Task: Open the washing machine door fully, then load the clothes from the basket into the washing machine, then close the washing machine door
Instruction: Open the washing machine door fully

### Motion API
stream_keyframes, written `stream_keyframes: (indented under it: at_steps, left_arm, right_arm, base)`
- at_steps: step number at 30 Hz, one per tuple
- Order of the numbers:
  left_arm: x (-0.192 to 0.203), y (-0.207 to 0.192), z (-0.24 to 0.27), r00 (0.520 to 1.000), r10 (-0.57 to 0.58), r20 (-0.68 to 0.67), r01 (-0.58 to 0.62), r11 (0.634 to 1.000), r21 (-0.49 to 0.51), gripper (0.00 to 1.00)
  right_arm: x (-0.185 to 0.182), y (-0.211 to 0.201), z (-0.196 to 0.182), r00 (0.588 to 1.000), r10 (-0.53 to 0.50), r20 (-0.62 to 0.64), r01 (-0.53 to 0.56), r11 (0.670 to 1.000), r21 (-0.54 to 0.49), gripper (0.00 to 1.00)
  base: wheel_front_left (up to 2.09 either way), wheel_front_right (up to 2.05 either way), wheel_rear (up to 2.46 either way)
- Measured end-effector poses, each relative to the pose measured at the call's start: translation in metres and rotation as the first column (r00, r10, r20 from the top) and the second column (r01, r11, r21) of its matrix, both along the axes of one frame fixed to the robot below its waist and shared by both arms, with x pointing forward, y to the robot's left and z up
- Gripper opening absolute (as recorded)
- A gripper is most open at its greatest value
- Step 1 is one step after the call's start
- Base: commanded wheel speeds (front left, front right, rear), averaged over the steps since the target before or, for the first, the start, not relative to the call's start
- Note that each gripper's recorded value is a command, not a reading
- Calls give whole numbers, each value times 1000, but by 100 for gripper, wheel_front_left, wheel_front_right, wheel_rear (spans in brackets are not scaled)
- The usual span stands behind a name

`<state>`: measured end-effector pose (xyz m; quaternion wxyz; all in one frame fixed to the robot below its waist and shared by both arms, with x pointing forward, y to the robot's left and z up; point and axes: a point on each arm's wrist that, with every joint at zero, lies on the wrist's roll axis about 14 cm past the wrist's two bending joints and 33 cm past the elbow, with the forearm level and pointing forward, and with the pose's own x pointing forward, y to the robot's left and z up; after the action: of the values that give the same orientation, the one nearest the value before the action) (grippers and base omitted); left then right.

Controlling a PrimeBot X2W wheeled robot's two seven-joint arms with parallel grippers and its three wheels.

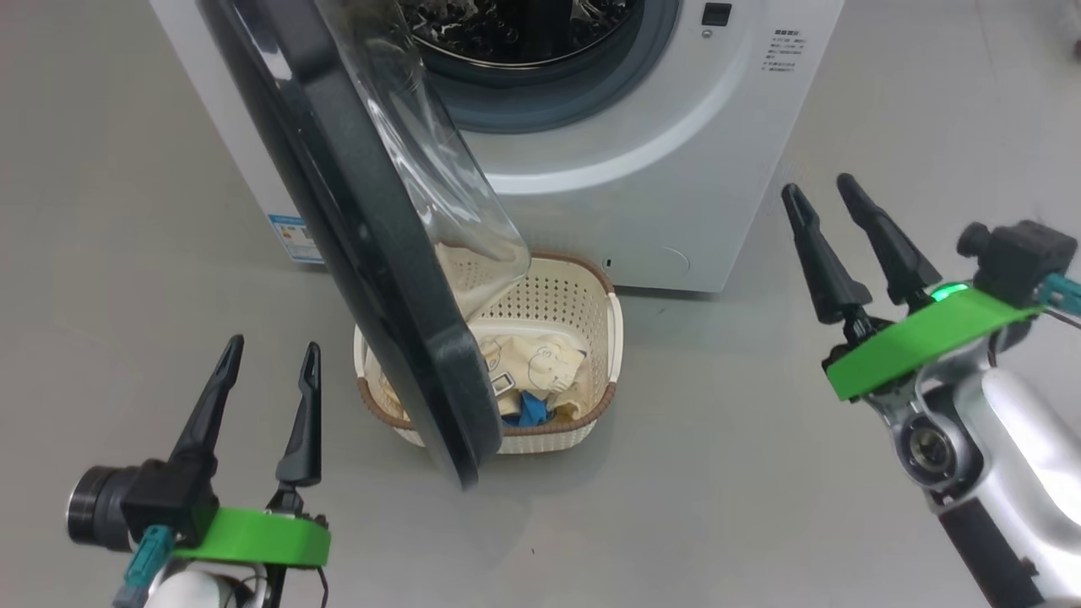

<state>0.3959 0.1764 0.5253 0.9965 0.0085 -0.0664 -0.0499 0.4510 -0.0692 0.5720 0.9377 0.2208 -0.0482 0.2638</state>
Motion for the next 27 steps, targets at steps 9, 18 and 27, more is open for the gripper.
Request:
stream_keyframes:
  at_steps: [9,18,27]
  left_arm:
    - [-3,-1,-2,1000,7,-3,-7,1000,0,100]
    - [-12,2,-3,1000,26,-7,-26,1000,-9,100]
    - [-25,4,-6,999,40,-15,-41,999,-17,100]
  right_arm:
    - [-25,-45,-20,979,-190,79,201,965,-170,100]
    - [-56,-76,-45,948,-314,57,318,915,-248,100]
    - [-77,-84,-62,932,-361,26,353,891,-287,100]
  base:
    - [0,0,0]
    - [0,0,0]
    - [0,0,0]
